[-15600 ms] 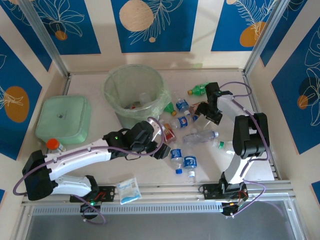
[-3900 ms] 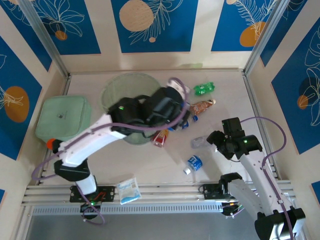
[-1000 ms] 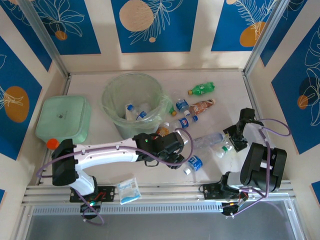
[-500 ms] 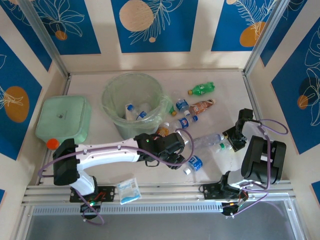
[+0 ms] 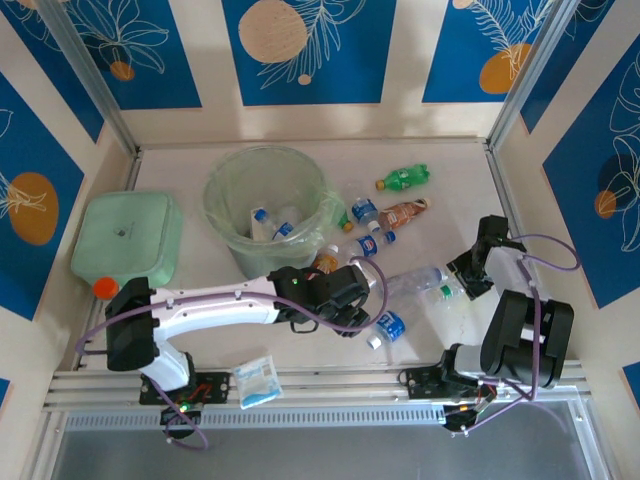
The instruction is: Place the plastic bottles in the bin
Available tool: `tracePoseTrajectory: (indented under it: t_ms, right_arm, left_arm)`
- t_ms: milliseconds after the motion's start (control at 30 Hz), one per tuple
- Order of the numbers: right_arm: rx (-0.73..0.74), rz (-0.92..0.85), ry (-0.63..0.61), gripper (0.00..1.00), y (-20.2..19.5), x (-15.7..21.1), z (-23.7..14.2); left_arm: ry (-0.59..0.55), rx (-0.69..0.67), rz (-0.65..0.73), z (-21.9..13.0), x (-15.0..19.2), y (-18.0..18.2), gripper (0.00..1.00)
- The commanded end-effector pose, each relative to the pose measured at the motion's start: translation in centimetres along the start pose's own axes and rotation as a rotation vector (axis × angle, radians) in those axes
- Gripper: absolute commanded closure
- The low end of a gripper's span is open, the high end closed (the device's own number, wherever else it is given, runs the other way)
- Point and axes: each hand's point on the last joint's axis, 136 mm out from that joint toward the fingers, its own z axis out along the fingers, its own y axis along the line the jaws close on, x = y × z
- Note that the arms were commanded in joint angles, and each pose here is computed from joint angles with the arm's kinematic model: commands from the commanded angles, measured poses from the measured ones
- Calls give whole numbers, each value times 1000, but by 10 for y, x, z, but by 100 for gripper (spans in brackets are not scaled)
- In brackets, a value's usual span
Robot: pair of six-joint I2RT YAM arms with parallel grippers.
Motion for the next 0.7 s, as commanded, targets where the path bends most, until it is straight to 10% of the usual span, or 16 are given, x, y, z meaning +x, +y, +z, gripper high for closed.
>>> tracePoseTrajectory:
  t_ms: [0,667]
  right_arm:
    - [-21,-32,-32,46,6,-2,-23]
    - [-451,-523,-172,51,150,79,-200]
  left_arm:
    - [-49,-15,-14,-15,-11,3,26]
    - [-82,-150,-132,-35,34,57,28]
